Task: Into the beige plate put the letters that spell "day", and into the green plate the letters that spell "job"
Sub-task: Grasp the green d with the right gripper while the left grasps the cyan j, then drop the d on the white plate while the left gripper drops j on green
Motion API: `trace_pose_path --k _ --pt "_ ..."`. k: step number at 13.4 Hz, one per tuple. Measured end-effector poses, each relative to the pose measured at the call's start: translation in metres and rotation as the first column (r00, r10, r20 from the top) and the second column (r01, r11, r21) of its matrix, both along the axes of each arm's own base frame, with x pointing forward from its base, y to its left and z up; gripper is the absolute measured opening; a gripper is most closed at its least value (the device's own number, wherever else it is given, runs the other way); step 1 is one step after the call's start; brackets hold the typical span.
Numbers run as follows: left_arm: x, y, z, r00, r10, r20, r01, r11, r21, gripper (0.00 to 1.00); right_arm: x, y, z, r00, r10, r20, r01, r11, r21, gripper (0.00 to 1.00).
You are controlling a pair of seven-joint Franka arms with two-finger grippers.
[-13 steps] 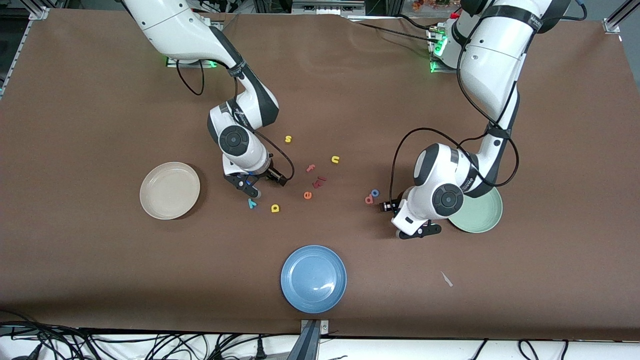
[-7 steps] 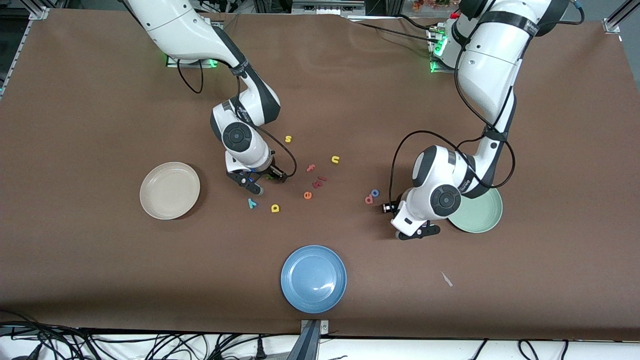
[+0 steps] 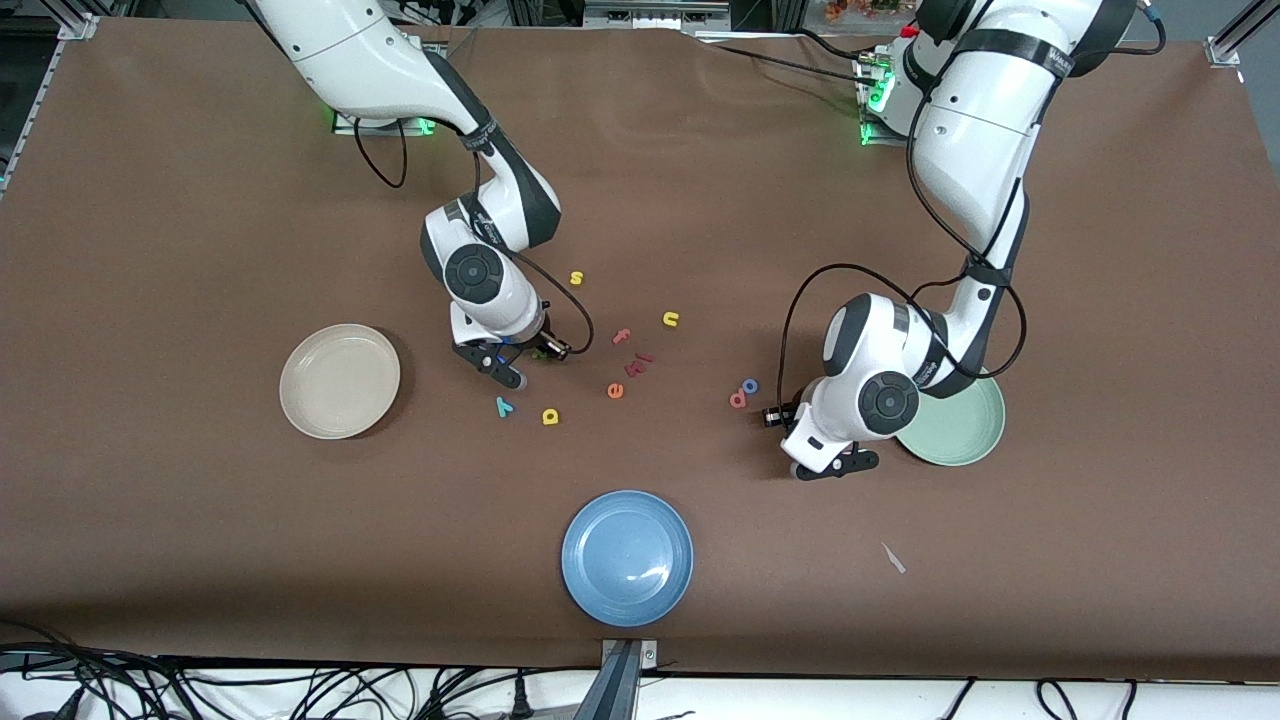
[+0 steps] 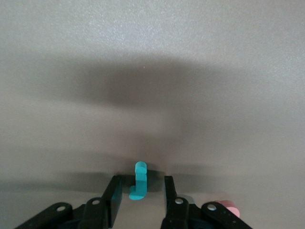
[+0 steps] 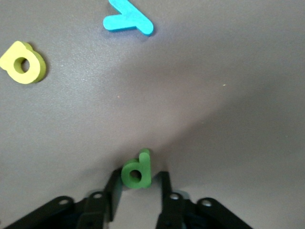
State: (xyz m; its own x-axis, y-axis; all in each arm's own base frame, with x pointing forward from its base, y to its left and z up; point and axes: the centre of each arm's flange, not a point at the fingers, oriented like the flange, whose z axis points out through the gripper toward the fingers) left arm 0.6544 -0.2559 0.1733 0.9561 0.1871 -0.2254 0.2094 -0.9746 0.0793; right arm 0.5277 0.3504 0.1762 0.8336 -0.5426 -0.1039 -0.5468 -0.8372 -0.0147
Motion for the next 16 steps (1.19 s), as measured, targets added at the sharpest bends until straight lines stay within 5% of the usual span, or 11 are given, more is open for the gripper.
trace_pose_path --k 6,9,13,16 --pt "0.001 0.001 0.003 1.0 -0.005 -0.001 0.005 1.0 0.0 0.12 0.0 0.0 0.0 1.0 0.001 0.001 -0.001 1.0 0.0 0.26" --pt "0.004 0.017 0.047 0.996 -0.067 -0.063 0.067 0.998 -0.005 0.12 0.001 0.001 0.002 1.0 0.007 0.004 -0.007 1.0 0.003 0.26" --pt "0.002 0.112 0.136 0.967 -0.172 -0.187 0.162 0.984 -0.07 0.12 0.011 -0.008 0.022 0.992 0.122 -0.023 -0.122 0.992 -0.014 0.26" --pt "0.001 0.191 0.125 0.947 -0.217 -0.236 0.209 0.976 -0.059 0.12 0.027 -0.048 0.051 0.962 0.264 -0.069 -0.267 0.963 -0.039 0.26"
